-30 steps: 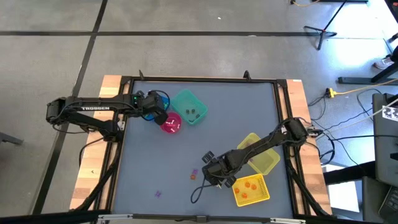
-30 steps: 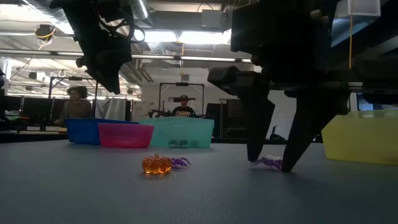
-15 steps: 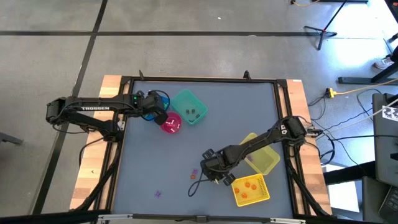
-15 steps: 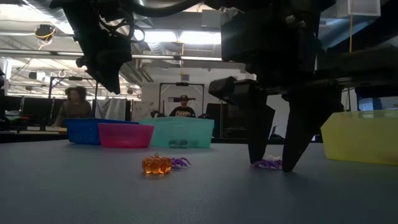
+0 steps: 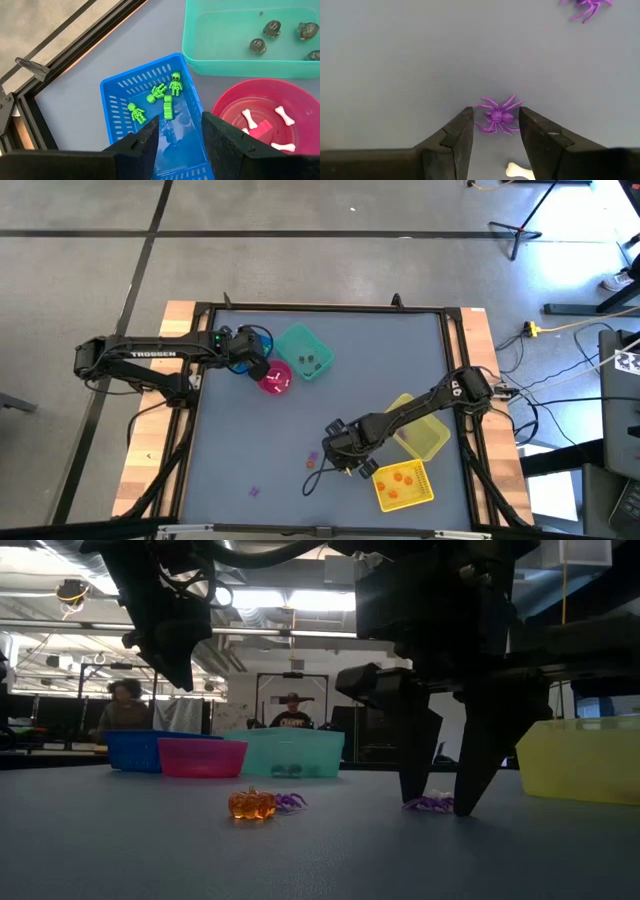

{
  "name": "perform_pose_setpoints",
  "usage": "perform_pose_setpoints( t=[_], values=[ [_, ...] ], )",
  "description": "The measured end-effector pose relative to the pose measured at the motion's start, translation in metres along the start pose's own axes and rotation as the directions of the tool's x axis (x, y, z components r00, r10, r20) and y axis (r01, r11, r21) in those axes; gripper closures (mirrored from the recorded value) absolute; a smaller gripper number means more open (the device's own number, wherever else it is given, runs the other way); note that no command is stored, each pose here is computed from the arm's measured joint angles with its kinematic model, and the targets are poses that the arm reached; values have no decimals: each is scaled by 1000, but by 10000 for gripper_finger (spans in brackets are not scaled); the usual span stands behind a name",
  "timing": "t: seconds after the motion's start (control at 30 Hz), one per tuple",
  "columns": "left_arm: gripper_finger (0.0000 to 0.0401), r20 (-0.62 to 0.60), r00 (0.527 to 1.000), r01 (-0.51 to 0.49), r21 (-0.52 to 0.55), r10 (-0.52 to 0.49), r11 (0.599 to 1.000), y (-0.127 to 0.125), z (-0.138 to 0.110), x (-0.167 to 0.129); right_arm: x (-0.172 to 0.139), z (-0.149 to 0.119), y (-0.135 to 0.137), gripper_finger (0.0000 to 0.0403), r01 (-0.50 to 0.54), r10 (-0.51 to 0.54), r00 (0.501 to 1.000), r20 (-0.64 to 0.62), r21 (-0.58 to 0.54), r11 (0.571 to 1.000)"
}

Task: Sort Halloween decoration
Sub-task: Put the purple spider toy into the yellow bin

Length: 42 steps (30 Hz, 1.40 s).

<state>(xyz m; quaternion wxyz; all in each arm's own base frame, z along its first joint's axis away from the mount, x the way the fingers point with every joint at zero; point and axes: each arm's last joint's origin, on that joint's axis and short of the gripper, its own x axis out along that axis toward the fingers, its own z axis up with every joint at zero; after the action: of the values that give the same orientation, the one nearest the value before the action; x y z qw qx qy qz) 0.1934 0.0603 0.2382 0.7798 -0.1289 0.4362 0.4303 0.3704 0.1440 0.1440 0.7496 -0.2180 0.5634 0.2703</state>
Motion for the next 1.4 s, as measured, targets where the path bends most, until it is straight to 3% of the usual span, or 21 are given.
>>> perform_pose_setpoints(
  t=[0.17,0.53,1.07,1.4],
  values=[
    [269,0,1000,0,0,0,1000,0,0,0,0,0,0,255,0,0,1000,0,0,1000],
    [269,0,1000,0,0,0,1000,0,0,0,0,0,0,331,-1,1,1000,-1,-1,1000],
    [269,0,1000,-1,0,1,1000,0,0,0,-1,0,0,327,0,0,1000,3,-1,1000],
    [269,0,1000,0,0,0,1000,0,0,0,-36,23,-5,327,5,-5,1000,-4,-1,1000]
  ],
)
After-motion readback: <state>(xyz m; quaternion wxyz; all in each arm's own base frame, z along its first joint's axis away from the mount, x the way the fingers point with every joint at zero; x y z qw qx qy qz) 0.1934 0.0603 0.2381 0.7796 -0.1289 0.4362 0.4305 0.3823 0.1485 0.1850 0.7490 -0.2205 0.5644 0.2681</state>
